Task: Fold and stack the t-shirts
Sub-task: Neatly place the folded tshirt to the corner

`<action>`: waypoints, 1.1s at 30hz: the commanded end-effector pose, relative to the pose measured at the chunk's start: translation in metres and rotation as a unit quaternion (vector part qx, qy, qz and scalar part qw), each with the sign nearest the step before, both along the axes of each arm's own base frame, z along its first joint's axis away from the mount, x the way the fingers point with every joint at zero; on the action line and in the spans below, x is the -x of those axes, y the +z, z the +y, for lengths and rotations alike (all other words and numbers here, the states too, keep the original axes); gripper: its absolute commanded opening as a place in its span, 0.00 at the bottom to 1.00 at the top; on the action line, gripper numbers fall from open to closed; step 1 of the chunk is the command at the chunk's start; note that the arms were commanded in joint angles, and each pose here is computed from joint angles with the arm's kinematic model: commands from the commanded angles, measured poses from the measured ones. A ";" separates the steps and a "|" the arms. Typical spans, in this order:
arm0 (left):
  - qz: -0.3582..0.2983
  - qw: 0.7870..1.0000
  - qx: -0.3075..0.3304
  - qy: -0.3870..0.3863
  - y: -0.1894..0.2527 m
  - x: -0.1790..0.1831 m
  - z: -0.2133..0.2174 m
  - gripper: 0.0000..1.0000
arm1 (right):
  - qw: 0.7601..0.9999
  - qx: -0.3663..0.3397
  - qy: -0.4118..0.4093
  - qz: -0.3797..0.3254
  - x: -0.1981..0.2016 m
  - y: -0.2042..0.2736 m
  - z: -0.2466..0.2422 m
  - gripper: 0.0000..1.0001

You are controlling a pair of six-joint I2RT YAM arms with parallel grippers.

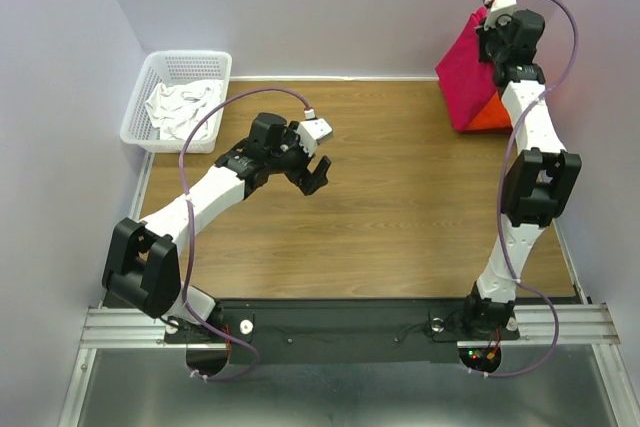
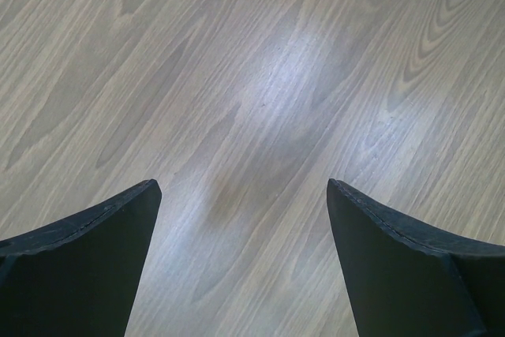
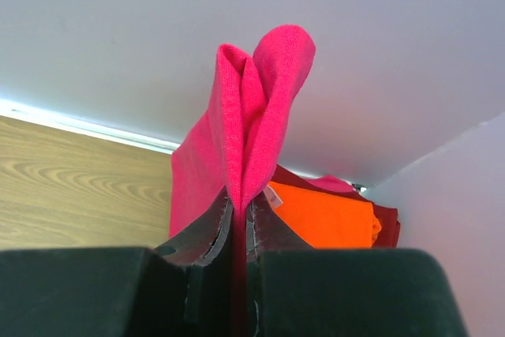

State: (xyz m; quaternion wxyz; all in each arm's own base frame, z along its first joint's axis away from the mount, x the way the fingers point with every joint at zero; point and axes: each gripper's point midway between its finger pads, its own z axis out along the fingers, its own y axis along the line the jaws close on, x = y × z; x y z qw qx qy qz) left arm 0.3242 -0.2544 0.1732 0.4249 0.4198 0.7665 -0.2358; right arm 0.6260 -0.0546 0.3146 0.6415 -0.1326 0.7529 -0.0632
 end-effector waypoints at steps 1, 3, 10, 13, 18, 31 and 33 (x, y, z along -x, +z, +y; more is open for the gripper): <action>-0.026 0.999 0.018 -0.011 0.023 0.001 -0.002 0.99 | 0.996 0.026 -0.004 -0.081 0.008 0.071 -0.017 0.01; -0.024 1.000 0.016 -0.010 0.022 0.001 -0.002 0.99 | 0.997 0.029 -0.004 -0.076 0.005 0.065 -0.023 0.01; -0.019 1.000 0.011 -0.011 0.022 -0.001 -0.003 0.99 | 0.997 0.028 -0.025 -0.069 -0.012 0.045 -0.062 0.01; -0.014 1.000 0.008 -0.012 0.021 -0.002 -0.003 0.99 | 0.997 0.033 -0.023 -0.065 -0.019 0.035 -0.071 0.00; -0.012 1.000 0.007 -0.013 0.025 -0.003 -0.004 0.99 | 0.998 0.032 -0.023 -0.050 -0.025 0.012 -0.088 0.01; -0.001 1.000 -0.008 -0.005 0.020 -0.007 -0.002 0.99 | 0.998 0.044 -0.027 -0.027 -0.045 -0.039 -0.134 0.00; 0.001 1.000 -0.010 -0.002 0.020 -0.008 -0.002 0.99 | 0.998 0.052 -0.033 -0.024 -0.047 -0.047 -0.143 0.01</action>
